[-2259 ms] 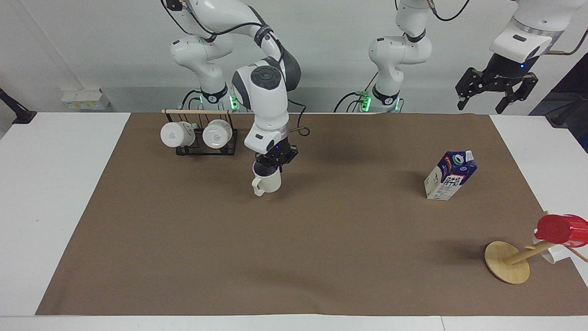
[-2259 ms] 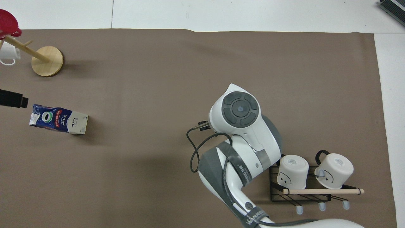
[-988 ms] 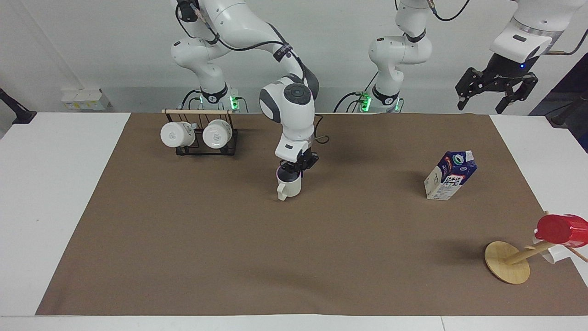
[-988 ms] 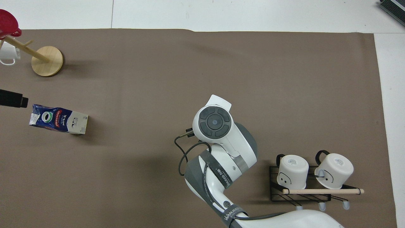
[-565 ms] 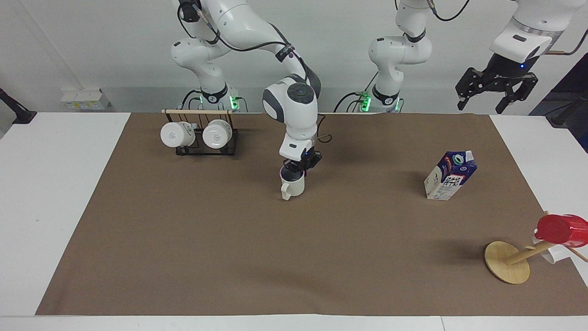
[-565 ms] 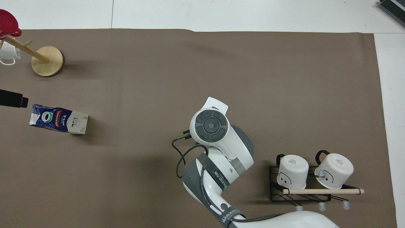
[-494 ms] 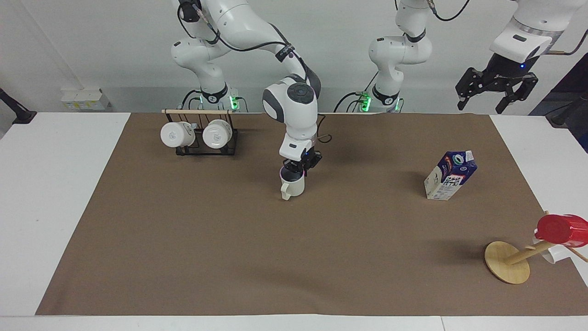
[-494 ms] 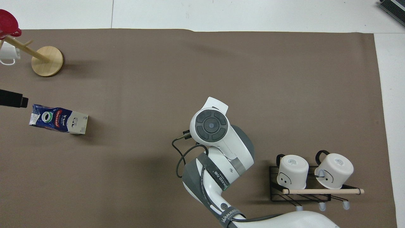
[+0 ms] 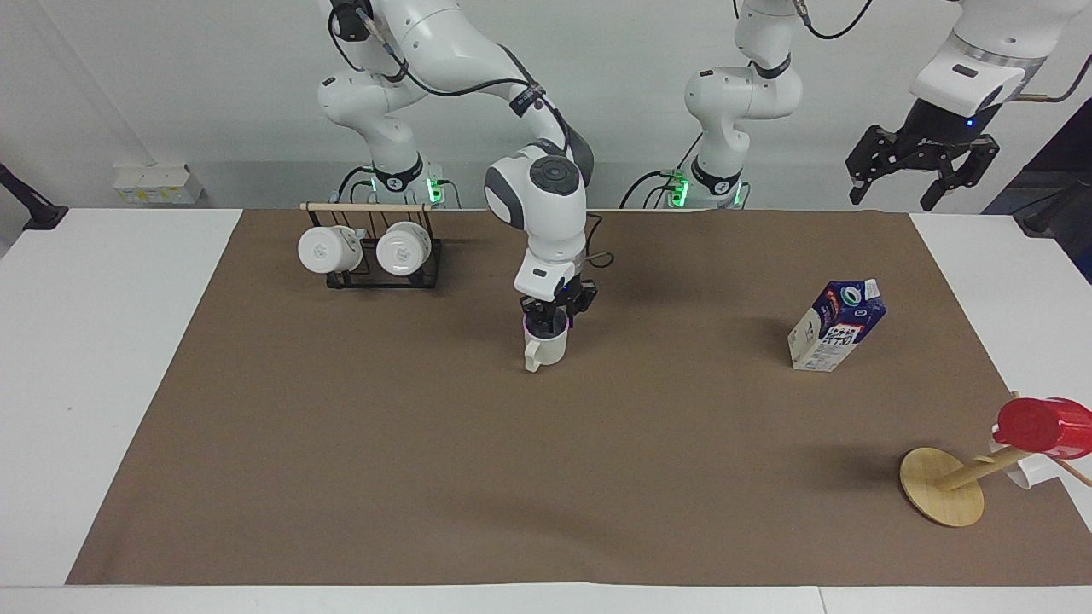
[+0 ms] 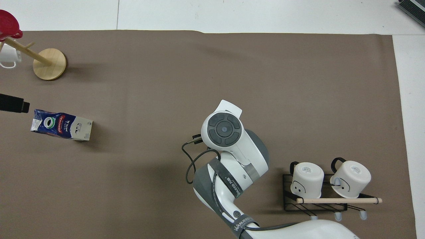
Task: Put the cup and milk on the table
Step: 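Carry the white mug with the right gripper toward the table center, then lower the white mug onto the table and open the right gripper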
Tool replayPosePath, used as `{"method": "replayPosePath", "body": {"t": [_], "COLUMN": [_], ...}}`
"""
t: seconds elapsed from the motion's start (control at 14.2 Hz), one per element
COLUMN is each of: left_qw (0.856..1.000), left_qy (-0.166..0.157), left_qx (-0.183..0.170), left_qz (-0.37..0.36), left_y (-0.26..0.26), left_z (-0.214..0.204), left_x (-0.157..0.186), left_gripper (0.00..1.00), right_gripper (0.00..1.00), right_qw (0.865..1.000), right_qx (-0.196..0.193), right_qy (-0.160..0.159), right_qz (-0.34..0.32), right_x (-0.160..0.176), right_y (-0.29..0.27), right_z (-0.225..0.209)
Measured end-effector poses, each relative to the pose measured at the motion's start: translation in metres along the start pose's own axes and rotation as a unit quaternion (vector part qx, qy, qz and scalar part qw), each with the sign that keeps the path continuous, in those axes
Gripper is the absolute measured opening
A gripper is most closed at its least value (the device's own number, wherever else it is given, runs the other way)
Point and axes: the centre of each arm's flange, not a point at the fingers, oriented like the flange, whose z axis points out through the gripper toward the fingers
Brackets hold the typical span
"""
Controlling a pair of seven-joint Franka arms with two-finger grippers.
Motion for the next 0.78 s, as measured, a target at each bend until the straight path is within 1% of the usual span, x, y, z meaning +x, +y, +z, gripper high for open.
{"method": "replayPosePath", "body": {"t": [0.07, 0.14, 0.21, 0.28, 0.35, 0.56, 0.78], "left_qw": [1.000, 1.000, 1.000, 1.000, 1.000, 1.000, 1.000], "left_qy": [0.000, 0.000, 0.000, 0.000, 0.000, 0.001, -0.001], "left_qx": [0.000, 0.000, 0.000, 0.000, 0.000, 0.000, 0.000], "left_qz": [0.000, 0.000, 0.000, 0.000, 0.000, 0.000, -0.005], "left_y": [0.000, 0.000, 0.000, 0.000, 0.000, 0.000, -0.008], "left_z": [0.000, 0.000, 0.000, 0.000, 0.000, 0.000, 0.002], "left_x": [0.000, 0.000, 0.000, 0.000, 0.000, 0.000, -0.001], "left_gripper": [1.00, 1.00, 1.00, 1.00, 1.00, 1.00, 1.00], "right_gripper": [0.55, 0.67, 0.77, 0.90, 0.99, 1.00, 1.00], "right_qw": [1.000, 1.000, 1.000, 0.999, 0.999, 0.999, 0.996], "right_qx": [0.001, 0.003, 0.010, 0.019, 0.024, 0.024, 0.017], "right_qy": [0.002, 0.005, 0.008, 0.010, 0.010, 0.008, 0.003], "right_qz": [0.002, 0.006, 0.014, 0.023, 0.029, 0.048, 0.084], "right_x": [0.001, 0.003, 0.004, 0.005, 0.006, 0.005, 0.000], "right_y": [0.001, 0.003, 0.006, 0.008, 0.011, 0.035, 0.084], "right_z": [-0.003, -0.007, -0.014, -0.023, -0.032, -0.073, -0.123]}}
